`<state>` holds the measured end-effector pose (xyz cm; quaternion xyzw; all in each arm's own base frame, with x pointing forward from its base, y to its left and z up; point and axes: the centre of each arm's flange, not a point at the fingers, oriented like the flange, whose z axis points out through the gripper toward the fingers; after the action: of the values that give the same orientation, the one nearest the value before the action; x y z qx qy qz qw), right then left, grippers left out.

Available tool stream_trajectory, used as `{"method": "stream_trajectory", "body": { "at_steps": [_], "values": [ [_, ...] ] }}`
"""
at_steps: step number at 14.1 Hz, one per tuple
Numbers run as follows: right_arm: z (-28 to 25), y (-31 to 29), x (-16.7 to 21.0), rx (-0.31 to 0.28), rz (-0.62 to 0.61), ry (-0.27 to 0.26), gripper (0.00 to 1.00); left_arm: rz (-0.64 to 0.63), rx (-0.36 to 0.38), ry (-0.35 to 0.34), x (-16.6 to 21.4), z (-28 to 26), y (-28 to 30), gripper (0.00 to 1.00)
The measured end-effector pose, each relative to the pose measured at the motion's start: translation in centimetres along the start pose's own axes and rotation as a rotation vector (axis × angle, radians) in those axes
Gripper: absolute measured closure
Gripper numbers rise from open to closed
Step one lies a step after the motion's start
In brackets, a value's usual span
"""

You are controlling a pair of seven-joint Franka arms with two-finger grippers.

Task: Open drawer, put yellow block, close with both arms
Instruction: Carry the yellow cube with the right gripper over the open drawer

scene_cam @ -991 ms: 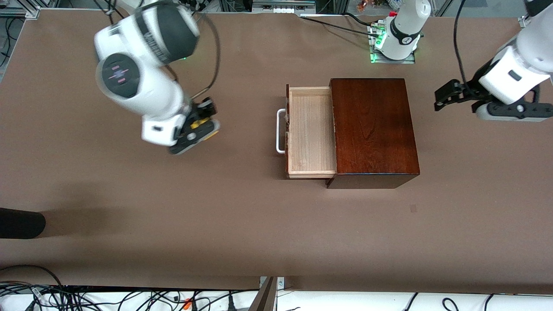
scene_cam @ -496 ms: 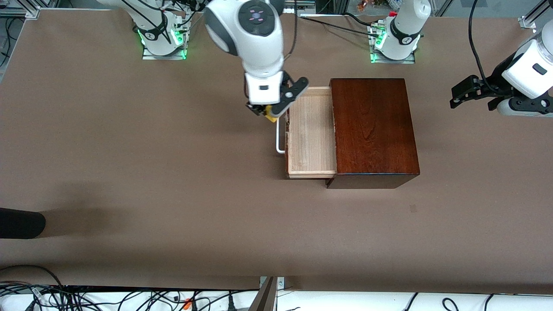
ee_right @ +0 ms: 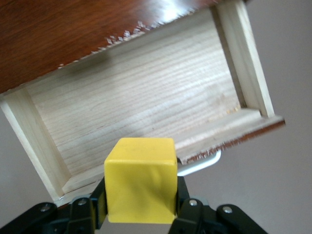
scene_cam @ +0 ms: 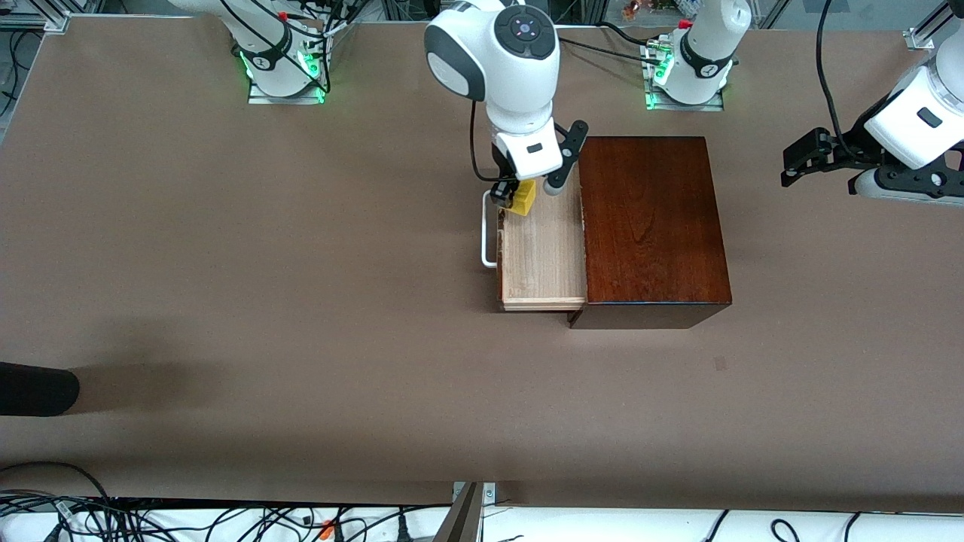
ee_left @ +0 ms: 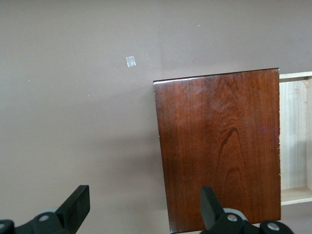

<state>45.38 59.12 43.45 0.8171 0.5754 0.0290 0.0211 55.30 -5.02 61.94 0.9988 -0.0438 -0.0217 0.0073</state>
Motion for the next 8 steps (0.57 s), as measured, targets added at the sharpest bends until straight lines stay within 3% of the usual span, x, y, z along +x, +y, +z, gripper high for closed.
{"method": "stream_trajectory", "body": {
  "at_steps": [5,8],
  "values": [
    [1.5,-0.5,1.4,-0.024,-0.105,0.036,0.44,0.008,0.028,-0.001,0.0,0.0,-0.3,0.0],
    [3.2,-0.6,1.8,-0.023,-0.155,0.027,0.44,0.009,0.028,-0.001,0.0,0.0,-0.2,0.0]
  ]
}}
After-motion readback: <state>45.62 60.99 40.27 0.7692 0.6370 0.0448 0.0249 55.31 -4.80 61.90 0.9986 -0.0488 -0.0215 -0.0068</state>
